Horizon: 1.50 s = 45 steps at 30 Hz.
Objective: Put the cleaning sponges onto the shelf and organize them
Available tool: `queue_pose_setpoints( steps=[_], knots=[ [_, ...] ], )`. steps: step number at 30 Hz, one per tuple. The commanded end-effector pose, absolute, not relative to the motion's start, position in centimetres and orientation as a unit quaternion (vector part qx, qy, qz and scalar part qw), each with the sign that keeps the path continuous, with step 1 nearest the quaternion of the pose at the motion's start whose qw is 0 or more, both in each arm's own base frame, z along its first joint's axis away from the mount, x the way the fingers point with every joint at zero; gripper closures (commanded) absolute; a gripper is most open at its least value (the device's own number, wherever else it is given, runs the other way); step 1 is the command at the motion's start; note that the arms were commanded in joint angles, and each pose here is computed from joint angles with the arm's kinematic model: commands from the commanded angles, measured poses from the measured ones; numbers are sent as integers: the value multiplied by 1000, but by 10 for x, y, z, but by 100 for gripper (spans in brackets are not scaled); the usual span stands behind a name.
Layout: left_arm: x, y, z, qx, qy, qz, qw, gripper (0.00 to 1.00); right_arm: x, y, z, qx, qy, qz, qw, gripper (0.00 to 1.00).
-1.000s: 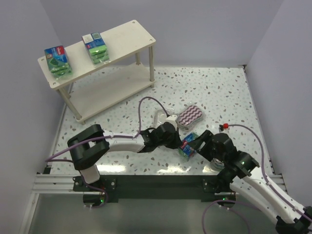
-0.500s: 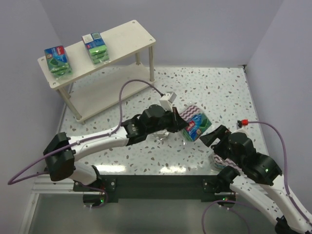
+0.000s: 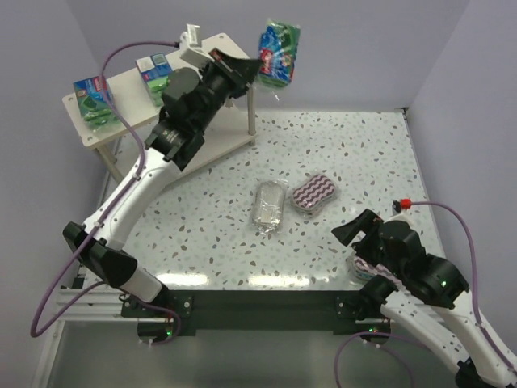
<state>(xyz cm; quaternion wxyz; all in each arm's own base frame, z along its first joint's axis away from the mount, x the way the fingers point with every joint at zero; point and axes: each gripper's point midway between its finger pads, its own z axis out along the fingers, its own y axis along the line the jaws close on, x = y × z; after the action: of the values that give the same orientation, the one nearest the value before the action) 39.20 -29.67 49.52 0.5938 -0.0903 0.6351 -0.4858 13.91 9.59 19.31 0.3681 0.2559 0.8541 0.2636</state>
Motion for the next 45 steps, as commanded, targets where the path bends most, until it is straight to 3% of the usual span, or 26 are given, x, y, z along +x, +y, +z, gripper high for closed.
queue_pose_setpoints(
  steps=[1,8,16,34,40,45],
  knots=[
    [426,-261,532,-158,593,-489,620,100,139,96,203,245,850,271,379,16],
    [490,-184,540,-257,561,-469,632,100,137,99,203,235,851,280,377,16],
    [524,-165,539,-318,520,-485,628,100,135,102,197,227,854,284,371,16],
    [537,-135,484,-445,529,-403,599,100,136,110,189,215,859,291,361,15],
    [539,-137,479,-451,535,-400,592,72,135,110,187,214,860,292,359,14],
    [533,-134,490,-445,531,-399,601,35,134,110,186,213,861,293,358,13]
  ],
)
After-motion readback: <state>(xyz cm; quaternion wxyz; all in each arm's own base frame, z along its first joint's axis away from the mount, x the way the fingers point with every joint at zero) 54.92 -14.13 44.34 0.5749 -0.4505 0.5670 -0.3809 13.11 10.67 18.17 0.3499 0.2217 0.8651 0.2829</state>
